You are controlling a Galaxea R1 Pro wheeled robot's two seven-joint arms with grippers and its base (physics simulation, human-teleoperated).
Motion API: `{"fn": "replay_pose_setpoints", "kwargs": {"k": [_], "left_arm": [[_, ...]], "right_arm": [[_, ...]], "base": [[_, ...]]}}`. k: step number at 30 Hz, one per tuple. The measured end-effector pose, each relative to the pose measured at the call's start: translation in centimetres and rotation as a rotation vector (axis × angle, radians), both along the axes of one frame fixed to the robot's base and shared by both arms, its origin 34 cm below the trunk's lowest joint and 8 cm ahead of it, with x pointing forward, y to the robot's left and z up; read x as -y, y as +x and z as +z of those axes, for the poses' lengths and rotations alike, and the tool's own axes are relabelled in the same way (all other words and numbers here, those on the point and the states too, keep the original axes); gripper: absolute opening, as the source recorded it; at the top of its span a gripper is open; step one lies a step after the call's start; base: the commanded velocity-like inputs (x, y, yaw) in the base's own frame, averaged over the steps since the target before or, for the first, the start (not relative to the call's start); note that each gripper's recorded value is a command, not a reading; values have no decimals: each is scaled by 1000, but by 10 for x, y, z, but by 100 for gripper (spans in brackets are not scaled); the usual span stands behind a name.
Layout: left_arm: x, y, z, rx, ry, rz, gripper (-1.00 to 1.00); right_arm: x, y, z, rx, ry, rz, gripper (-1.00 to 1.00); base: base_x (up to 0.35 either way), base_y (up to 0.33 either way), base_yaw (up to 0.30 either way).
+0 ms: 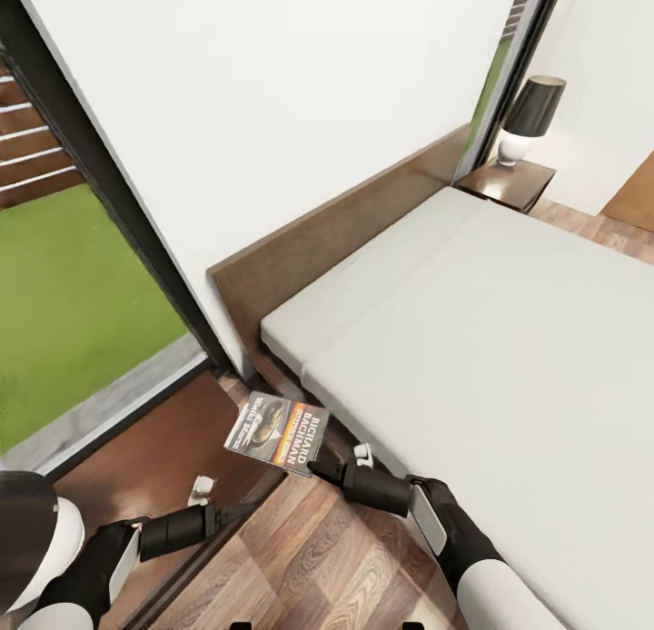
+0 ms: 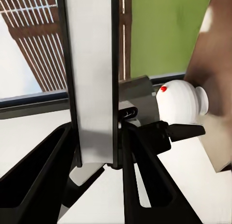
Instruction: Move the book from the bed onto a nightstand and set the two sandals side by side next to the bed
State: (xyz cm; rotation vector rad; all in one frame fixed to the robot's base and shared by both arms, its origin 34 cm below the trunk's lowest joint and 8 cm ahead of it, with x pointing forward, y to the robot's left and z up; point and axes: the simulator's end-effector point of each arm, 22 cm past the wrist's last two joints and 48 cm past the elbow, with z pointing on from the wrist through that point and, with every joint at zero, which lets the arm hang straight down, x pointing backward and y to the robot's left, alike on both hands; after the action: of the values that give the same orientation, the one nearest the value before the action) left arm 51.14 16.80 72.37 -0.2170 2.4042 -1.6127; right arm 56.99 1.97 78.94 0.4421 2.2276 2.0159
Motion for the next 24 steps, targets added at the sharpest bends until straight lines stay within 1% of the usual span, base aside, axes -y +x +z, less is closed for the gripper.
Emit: {"fn": "replay_pose_setpoints", "kwargs": {"k": [24], "left_arm": [[0, 1, -3, 0, 0, 0, 100]], "right_arm": [[0, 1, -3, -1, -1, 1, -100]], "base": [[0, 0, 294]]}}
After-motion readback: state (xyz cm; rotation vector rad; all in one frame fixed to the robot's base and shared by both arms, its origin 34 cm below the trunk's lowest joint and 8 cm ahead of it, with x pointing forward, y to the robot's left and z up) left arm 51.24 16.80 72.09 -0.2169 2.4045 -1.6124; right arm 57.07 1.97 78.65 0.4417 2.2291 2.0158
